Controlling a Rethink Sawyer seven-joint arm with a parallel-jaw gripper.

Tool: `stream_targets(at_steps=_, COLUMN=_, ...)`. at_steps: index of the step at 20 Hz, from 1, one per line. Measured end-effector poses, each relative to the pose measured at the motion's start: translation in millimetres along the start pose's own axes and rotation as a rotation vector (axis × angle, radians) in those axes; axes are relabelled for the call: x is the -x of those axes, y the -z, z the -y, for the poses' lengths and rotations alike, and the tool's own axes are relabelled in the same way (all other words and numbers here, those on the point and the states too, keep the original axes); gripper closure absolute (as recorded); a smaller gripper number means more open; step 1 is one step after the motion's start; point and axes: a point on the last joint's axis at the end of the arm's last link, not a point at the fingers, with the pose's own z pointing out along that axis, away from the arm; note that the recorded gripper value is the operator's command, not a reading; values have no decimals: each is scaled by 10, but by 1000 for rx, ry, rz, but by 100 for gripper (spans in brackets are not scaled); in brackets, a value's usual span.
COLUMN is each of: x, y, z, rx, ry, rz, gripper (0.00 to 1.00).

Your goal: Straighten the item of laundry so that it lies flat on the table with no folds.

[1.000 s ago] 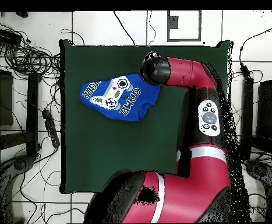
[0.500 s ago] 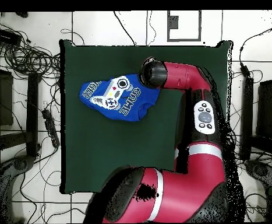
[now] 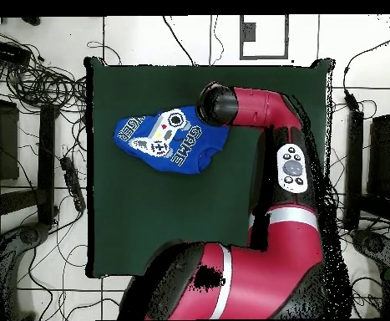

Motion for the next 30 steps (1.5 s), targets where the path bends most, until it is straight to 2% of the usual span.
stream_targets(at_steps=8, x=57, y=117, z=-40, rx=3, ry=-4, rz=-3, gripper=0)
stream_targets(at_steps=12, x=-1, y=30, z=-72, rx=22, ry=-16, rz=-30, gripper=0)
stream_targets(at_steps=18, x=-177, y=-273, z=-38, rx=41, ry=-44, rz=-96, gripper=0)
stream_targets(at_steps=21, x=-217, y=-344, z=-23, rx=43, ry=-51, rz=-110, gripper=0)
stream_targets(at_steps=30, x=-196, y=-340, z=-25, rx=48, ry=-55, rz=-111, gripper=0)
